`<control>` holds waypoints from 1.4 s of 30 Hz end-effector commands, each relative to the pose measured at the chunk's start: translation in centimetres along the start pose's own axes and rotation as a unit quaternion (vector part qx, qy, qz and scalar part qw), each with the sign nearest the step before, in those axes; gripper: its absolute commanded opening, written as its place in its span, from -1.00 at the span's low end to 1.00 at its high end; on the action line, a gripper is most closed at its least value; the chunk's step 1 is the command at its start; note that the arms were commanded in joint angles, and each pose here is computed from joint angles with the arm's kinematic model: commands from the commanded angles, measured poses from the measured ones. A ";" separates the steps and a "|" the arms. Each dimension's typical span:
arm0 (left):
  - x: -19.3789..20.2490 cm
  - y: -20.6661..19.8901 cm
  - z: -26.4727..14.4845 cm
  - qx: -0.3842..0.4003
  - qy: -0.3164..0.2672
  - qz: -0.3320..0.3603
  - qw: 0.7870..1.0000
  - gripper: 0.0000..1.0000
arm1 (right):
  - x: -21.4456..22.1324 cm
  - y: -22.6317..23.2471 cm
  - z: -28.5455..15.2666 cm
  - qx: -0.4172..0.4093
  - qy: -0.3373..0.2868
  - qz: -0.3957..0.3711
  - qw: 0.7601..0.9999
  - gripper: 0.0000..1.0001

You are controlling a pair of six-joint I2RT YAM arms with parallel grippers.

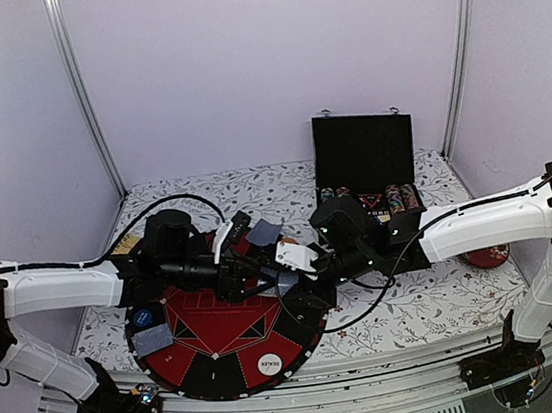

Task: Distribute texas hold em gaming equipment
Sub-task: Pass from the right arm to the left, then pass from the left arm to the right

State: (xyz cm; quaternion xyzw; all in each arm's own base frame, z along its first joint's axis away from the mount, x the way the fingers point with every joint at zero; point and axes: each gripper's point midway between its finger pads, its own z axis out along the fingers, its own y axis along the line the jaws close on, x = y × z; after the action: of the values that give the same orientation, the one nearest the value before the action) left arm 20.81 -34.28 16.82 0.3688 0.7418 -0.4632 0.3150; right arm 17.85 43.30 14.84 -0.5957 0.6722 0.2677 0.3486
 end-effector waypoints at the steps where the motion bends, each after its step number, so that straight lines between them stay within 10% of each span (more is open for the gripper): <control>1: -1.6 -1.5 0.7 0.045 -0.013 0.003 0.999 0.16 | -2.5 0.0 -1.0 0.002 -0.029 -0.018 0.999 -0.27; 9: -1.1 -3.5 0.3 0.095 -0.010 -0.018 0.995 -0.95 | -2.3 -0.2 -1.1 0.007 -0.023 -0.032 0.999 -0.26; 12: -0.5 -4.0 0.0 0.109 -0.009 -0.040 0.993 -1.00 | -2.8 -0.3 -1.5 0.013 -0.028 -0.042 0.999 -0.19; 18: -1.3 -3.1 -0.8 0.073 -0.038 -0.089 0.993 -1.00 | -2.3 -2.1 -2.0 0.070 -0.011 -0.069 0.995 0.99; 32: -2.0 -2.6 -1.3 0.067 -0.032 -0.127 0.989 -1.00 | -1.6 -1.9 -0.4 0.122 0.033 -0.176 0.976 0.94; 42: -0.8 -3.1 -1.2 0.094 -0.004 -0.131 0.987 -0.87 | -1.5 -2.2 0.2 0.122 0.050 -0.156 0.979 0.13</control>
State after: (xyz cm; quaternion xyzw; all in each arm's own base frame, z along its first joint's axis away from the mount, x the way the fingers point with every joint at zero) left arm 19.77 -33.70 18.21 0.2677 0.7575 -0.5437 0.2425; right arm 19.32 43.70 15.44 -0.6703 0.6058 0.1056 0.4154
